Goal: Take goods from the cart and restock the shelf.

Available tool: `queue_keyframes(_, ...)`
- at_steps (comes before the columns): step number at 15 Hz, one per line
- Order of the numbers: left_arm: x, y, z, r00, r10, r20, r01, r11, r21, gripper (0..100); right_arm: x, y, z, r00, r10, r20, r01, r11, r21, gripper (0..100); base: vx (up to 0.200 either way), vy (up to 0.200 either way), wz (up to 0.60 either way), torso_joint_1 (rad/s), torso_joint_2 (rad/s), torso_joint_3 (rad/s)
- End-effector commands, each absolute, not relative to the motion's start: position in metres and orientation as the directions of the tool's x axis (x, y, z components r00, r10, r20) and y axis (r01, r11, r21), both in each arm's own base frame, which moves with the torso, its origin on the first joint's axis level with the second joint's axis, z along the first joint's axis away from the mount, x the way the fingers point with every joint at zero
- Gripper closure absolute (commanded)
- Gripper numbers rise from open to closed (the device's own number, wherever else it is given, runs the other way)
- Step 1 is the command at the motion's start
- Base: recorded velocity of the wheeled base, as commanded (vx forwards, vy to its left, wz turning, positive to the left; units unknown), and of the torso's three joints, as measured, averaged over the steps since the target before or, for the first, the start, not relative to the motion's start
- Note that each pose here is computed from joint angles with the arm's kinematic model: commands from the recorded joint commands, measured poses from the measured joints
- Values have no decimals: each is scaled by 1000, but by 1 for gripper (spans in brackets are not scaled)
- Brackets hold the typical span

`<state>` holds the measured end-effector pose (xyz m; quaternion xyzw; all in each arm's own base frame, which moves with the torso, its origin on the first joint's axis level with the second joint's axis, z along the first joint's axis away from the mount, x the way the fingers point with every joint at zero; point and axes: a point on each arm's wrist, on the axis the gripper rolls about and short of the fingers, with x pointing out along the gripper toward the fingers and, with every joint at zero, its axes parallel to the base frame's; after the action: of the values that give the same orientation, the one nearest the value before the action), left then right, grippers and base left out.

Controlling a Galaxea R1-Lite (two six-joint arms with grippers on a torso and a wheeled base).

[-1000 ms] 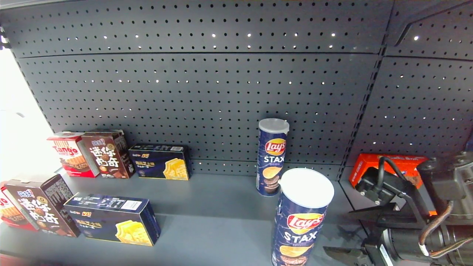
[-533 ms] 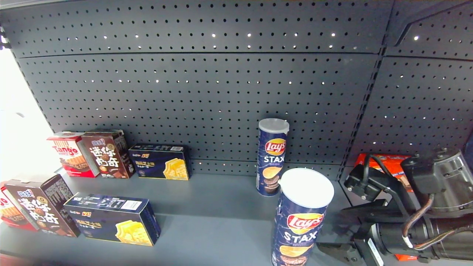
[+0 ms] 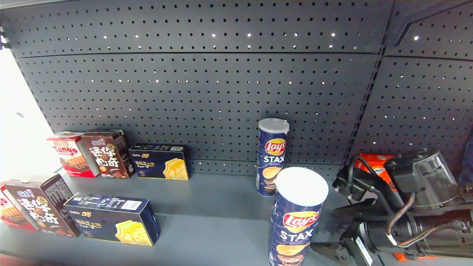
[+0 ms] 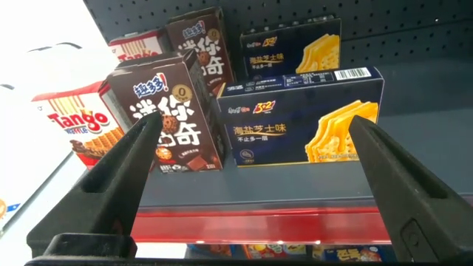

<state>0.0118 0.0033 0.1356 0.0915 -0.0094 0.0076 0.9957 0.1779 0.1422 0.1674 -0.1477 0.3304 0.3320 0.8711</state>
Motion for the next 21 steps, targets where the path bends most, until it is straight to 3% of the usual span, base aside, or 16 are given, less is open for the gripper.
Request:
queue_keyframes(1, 12, 3, 135, 1000, 14, 18, -17, 984, 179, 0, 181, 147, 167, 556, 483, -677, -682, 731, -39, 0, 0, 0, 0, 0, 0, 0)
queue_keyframes(21, 10, 4, 131, 1000, 14, 21, -17, 988, 153, 0, 191, 157, 163, 546, 476, -689, -684, 728, -39, 0, 0, 0, 0, 0, 0, 0)
